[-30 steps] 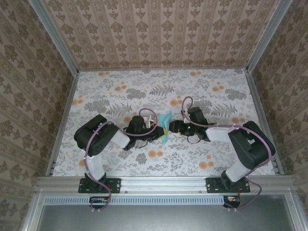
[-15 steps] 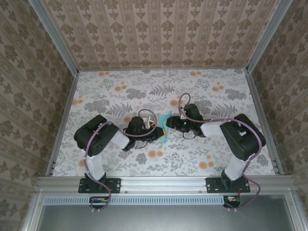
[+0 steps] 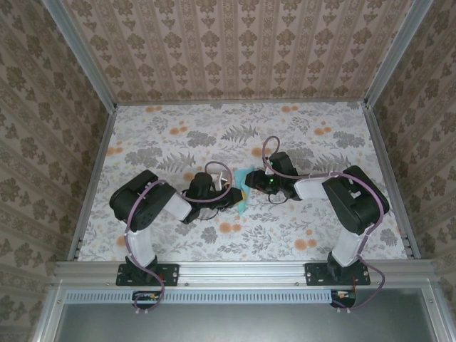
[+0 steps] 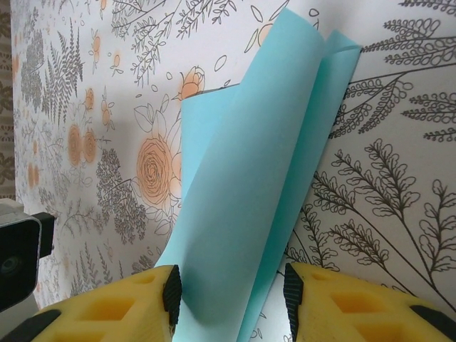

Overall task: Fold a paper plane with a square sheet of paper (fold left side to right side)
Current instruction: Fold the wing for the fifth time at the center of the table.

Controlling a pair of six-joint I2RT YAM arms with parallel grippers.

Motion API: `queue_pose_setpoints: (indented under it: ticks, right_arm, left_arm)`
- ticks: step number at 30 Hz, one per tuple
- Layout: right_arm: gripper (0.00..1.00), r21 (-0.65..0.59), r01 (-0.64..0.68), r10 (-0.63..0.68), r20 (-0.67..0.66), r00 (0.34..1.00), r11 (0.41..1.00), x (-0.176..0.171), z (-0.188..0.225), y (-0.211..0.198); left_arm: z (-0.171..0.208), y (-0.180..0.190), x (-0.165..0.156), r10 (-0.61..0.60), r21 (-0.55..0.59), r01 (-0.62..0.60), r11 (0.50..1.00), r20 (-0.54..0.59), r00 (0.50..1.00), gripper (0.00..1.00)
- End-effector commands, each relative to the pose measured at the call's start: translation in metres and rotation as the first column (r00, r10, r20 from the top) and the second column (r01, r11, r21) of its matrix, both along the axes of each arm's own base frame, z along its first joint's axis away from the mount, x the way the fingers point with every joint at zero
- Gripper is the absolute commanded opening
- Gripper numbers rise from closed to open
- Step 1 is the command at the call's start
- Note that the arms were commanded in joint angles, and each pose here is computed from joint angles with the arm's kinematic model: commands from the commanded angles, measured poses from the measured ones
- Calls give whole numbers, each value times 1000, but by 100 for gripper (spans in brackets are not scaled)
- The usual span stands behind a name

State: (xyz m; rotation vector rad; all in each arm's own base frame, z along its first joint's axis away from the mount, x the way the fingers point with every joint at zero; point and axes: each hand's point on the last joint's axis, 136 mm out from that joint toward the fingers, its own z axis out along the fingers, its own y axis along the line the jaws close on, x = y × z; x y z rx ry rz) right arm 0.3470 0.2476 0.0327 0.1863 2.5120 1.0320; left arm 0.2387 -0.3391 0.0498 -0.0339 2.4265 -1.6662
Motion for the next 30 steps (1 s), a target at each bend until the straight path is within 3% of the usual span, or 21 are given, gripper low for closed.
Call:
queue_pose_setpoints:
  ticks: [1,14,30]
  right_arm:
    - [45,-58,4,-8,-68,998,998,-9,-24,-4]
    - [45,-60,4,-9,-73,997,998,-9,-25,-4]
    - [45,-59,1,-6,-75,997,998,-10,-24,-3]
  left_arm:
    - [11,4,4,5,-10,-5,1000,26,1000,14]
    - [14,20,18,17,19,-17,1000,10,1000,36]
    - [5,6,36,1,21,-1,1000,-3,1000,36]
